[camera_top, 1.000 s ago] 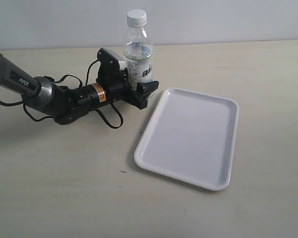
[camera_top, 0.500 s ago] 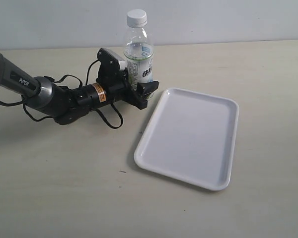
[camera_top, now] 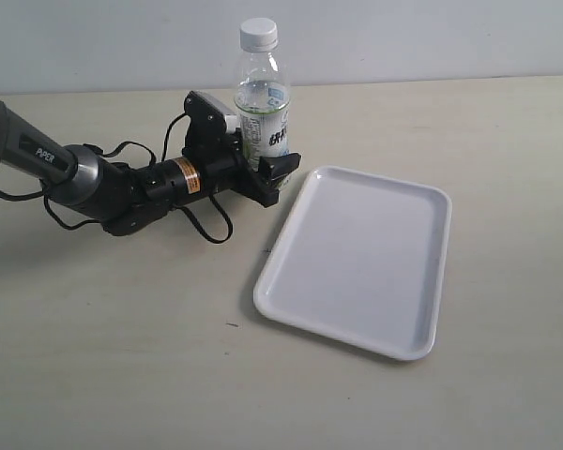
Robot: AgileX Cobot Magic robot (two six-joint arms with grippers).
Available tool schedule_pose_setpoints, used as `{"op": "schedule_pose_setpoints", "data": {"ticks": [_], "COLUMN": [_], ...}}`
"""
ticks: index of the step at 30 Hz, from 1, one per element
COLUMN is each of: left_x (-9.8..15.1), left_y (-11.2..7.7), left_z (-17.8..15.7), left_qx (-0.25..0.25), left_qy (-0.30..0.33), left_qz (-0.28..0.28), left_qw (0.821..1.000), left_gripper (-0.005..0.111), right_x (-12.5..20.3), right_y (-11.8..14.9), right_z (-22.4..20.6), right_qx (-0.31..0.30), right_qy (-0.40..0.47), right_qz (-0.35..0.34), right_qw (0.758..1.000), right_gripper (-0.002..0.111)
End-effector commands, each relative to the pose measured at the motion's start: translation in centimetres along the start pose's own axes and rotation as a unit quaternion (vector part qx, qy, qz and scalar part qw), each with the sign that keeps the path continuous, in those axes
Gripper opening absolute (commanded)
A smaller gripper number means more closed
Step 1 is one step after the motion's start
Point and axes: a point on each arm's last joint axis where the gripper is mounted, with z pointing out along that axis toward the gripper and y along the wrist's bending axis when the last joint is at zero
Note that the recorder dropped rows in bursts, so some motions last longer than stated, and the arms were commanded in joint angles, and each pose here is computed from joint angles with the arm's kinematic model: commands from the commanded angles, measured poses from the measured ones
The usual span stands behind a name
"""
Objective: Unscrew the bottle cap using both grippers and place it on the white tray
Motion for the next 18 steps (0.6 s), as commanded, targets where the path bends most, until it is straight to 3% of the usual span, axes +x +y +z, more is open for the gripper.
{"op": "schedule_pose_setpoints", "data": {"ticks": [1,4,8,11,15,18], "left_x": [-0.6,-0.6,-0.6,-0.6,-0.6,-0.6], "left_y": [-0.3,-0.3,-0.3,-0.3,-0.4,-0.4], "left_z": [0.1,0.1,0.1,0.1,0.1,0.1], "left_qx": [0.007,0.007,0.007,0.008,0.012,0.012], "left_qy": [-0.016,-0.016,-0.016,-0.015,-0.014,-0.013], "left_qz": [0.007,0.007,0.007,0.008,0.01,0.01], "left_qw": [1.0,1.0,1.0,1.0,1.0,1.0], "left_gripper": [0.0,0.0,0.0,0.0,0.0,0.0], "right_x": [-2.0,-3.6,-5.3,-5.8,-5.5,-4.4], "right_y": [1.9,3.9,6.6,8.0,9.2,8.8], "right_z": [0.2,1.4,4.8,8.0,12.9,16.3], "right_qx": [-0.035,-0.037,-0.018,-0.009,0.003,0.015], "right_qy": [-0.045,-0.039,0.018,0.067,0.173,0.261], "right_qz": [-0.054,-0.094,-0.21,-0.311,-0.361,-0.42], "right_qw": [0.997,0.994,0.977,0.948,0.916,0.869], "right_gripper": [0.0,0.0,0.0,0.0,0.0,0.0]}}
